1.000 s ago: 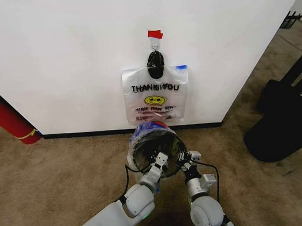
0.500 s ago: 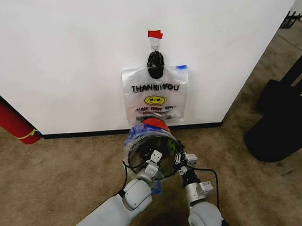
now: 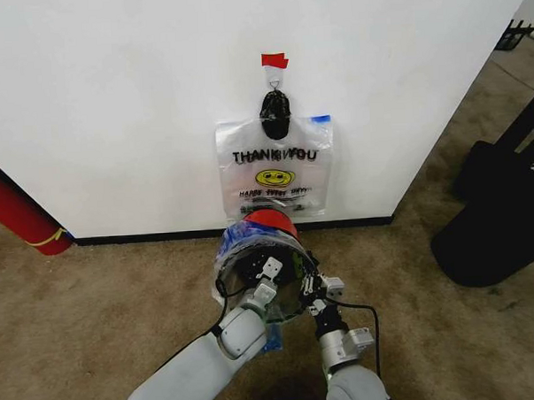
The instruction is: Pick up the garbage bag from the wall and place it over the trash bin.
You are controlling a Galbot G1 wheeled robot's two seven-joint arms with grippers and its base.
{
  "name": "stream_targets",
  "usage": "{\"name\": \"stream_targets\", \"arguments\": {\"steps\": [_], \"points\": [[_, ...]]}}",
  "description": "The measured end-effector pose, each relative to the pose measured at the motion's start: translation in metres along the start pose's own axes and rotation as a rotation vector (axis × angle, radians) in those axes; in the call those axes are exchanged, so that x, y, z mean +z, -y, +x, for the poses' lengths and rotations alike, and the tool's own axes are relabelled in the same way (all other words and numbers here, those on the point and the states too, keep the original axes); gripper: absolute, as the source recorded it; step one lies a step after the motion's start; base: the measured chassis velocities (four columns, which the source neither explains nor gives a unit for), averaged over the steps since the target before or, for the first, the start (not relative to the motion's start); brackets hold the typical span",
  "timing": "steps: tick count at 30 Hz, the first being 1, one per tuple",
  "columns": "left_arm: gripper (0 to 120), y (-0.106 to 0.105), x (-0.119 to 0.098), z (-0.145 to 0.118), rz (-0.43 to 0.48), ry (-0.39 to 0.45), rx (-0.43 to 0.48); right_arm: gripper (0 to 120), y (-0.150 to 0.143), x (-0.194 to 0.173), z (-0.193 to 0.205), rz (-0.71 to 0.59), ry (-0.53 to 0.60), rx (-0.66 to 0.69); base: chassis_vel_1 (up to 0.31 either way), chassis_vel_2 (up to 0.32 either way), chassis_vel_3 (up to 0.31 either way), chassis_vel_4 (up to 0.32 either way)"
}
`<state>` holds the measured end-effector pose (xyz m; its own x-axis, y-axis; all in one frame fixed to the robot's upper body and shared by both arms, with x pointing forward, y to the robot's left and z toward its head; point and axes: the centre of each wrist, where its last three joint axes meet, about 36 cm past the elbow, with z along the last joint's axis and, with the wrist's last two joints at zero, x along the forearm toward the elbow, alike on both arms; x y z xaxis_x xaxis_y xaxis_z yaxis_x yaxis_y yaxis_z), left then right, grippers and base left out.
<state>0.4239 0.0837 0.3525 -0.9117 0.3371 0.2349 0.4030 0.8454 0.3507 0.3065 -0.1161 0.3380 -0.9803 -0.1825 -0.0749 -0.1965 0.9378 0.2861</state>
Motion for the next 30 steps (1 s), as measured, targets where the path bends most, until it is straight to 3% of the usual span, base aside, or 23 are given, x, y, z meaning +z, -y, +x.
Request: {"name": "stream_targets", "arguments": {"steps": [6, 13, 22, 30], "points": [[0, 0.003, -0.006, 0.003, 0.085, 0.051, 0.078, 0, 0.003, 0.015, -0.009, -0.051, -0.017, 0.020, 0.000, 0.000, 0.000, 0.000], [0, 0.009, -0.004, -0.017, 0.091, 0.066, 0.088, 0, -0.006, 0.012, -0.014, -0.150, -0.022, 0.010, 0.000, 0.000, 0.000, 0.000], [0, 0.005, -0.009, -0.028, 0.088, 0.114, 0.092, 0, -0.002, 0.013, -0.018, -0.164, -0.025, 0.006, 0.000, 0.000, 0.000, 0.000], [0, 0.000, -0.009, 0.009, 0.100, 0.159, 0.114, 0, 0.012, 0.026, -0.036, -0.219, -0.056, 0.078, 0.000, 0.000, 0.000, 0.000]]}}
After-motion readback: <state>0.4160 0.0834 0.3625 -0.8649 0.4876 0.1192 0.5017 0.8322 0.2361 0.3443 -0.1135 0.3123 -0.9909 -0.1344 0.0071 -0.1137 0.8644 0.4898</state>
